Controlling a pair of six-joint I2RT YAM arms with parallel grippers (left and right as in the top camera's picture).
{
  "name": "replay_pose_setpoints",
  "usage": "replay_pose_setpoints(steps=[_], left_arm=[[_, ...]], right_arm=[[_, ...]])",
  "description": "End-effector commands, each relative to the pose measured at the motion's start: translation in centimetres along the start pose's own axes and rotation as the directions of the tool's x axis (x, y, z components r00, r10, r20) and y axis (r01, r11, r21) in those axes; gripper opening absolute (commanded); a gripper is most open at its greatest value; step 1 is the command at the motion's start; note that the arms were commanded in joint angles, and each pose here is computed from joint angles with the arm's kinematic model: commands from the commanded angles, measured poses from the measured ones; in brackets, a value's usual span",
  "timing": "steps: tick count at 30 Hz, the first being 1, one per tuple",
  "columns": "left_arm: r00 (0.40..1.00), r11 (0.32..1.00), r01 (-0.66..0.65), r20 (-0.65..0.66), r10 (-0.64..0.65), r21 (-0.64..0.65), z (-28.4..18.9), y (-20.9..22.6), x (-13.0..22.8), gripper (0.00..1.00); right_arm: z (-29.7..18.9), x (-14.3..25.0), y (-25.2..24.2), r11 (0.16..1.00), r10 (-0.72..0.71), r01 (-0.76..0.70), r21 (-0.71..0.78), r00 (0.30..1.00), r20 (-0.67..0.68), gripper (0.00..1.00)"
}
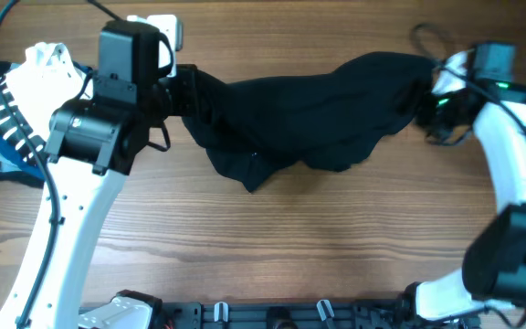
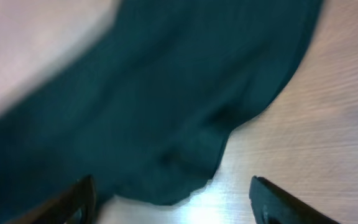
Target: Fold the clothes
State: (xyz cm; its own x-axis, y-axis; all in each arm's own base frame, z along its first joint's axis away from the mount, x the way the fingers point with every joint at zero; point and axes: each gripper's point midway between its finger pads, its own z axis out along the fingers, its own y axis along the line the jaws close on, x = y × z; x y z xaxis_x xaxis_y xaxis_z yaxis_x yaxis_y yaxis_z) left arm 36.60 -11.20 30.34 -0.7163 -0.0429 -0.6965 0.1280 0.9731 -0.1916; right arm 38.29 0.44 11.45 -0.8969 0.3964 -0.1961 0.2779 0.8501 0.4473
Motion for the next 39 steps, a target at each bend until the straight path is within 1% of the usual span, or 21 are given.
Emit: replay_pose_setpoints(steps=[1,4,7,8,9,11,15,16,17,18,19,20,22,23,26,27,28,29,31,34,39], left_arm=[[0.999,1.0,-0.023,0.034,0.023,-0.001,-0.2,-0.3,-0.9,0.04],[0.998,1.0,-0.023,0.055,0.023,0.004,-0.3,-0.4,-1.4,0.04],[0.998,1.0,-0.023,0.058,0.023,0.005,-0.3,-0.4,-1.4,0.04],[0.998,1.0,-0.023,0.057,0.023,0.005,-0.3,-0.4,-1.4,0.04],[0.998,1.0,-0.023,0.057,0.023,0.005,-0.2,-0.4,-1.4,0.04],[0.998,1.0,-0.023,0.057,0.023,0.005,-0.3,-0.4,-1.4,0.04],[0.998,1.0,-0.023,0.057,0.023,0.005,-0.3,-0.4,-1.4,0.05],[0.998,1.0,-0.023,0.057,0.023,0.005,-0.3,-0.4,-1.4,0.05],[0.998,1.0,-0.023,0.057,0.023,0.005,-0.3,-0.4,-1.4,0.05],[0.998,1.0,-0.023,0.057,0.023,0.005,-0.3,-0.4,-1.4,0.05],[0.998,1.0,-0.023,0.057,0.023,0.005,-0.3,-0.4,-1.4,0.06],[0.998,1.0,-0.023,0.058,0.023,0.004,-0.3,-0.4,-1.4,0.06],[0.998,1.0,-0.023,0.059,0.024,-0.002,-0.3,-0.3,-1.4,0.06],[0.998,1.0,-0.023,0.061,0.024,-0.011,-0.3,-0.2,-1.5,0.06],[0.997,0.998,-0.02,0.076,0.024,-0.058,-0.5,0.6,-1.7,0.05],[0.996,0.996,-0.017,0.088,0.025,-0.085,-0.7,1.1,-1.9,0.05],[0.995,0.995,-0.015,0.098,0.025,-0.102,-1.0,1.4,-2.1,0.05],[0.993,0.993,-0.012,0.113,0.025,-0.119,-1.5,1.7,-2.3,0.04],[0.991,0.991,-0.008,0.135,0.026,-0.134,-2.2,1.9,-2.6,0.04],[0.984,0.989,0.001,0.177,0.026,-0.147,-3.7,2.2,-3.1,0.04],[0.966,0.991,0.013,0.259,0.023,-0.134,-6.8,2.1,-3.9,0.04]], right_arm=[[4.1,5.3,1.7,0.99,-0.142,0.14,-0.025,0.969,-0.203,0.75],[6.3,8.0,2.4,0.985,-0.17,0.169,-0.026,0.944,-0.283,0.7],[8.4,10.1,2.8,0.989,-0.141,0.147,-0.01,0.93,-0.34,0.65],[9.2,10.7,2.8,0.99,-0.136,0.143,-0.006,0.926,-0.353,0.65],[9.9,11.1,2.9,0.989,-0.141,0.149,-0.008,0.922,-0.361,0.7],[11.0,12.0,3.0,0.986,-0.156,0.164,-0.012,0.91,-0.383,0.73],[13.0,12.9,3.0,0.986,-0.157,0.169,-0.008,0.899,-0.41,0.72],[13.3,13.0,3.0,0.987,-0.15,0.159,-0.011,0.898,-0.414,0.63],[13.3,13.0,3.0,0.987,-0.149,0.158,-0.013,0.897,-0.415,0.58],[13.3,13.1,3.0,0.986,-0.156,0.165,-0.015,0.896,-0.416,0.45],[13.1,12.9,3.1,0.985,-0.165,0.172,-0.019,0.896,-0.412,0.29],[12.8,12.8,3.2,0.983,-0.178,0.183,-0.026,0.897,-0.405,0.18],[11.9,12.2,3.3,0.982,-0.185,0.189,-0.026,0.905,-0.383,0.09],[11.1,11.8,3.4,0.982,-0.184,0.189,-0.022,0.91,-0.372,0.04],[7.7,9.6,3.8,0.98,-0.193,0.197,-0.016,0.935,-0.299,0.04],[4.3,7.5,4.2,0.981,-0.196,0.195,-0.023,0.957,-0.212,0.04],[2.4,6.3,4.4,0.982,-0.189,0.187,-0.026,0.969,-0.159,0.04],[-1.3,4.1,4.5,0.986,-0.167,0.165,-0.029,0.985,-0.051,0.04],[-6.0,1.6,4.3,0.991,-0.125,0.128,-0.032,0.988,0.086,0.04],[-13.2,-1.1,3.5,0.998,-0.025,0.04,-0.046,0.955,0.294,0.04],[-23.9,-2.2,3.6,0.998,-0.01,0.042,-0.045,0.829,0.56,0.04]])
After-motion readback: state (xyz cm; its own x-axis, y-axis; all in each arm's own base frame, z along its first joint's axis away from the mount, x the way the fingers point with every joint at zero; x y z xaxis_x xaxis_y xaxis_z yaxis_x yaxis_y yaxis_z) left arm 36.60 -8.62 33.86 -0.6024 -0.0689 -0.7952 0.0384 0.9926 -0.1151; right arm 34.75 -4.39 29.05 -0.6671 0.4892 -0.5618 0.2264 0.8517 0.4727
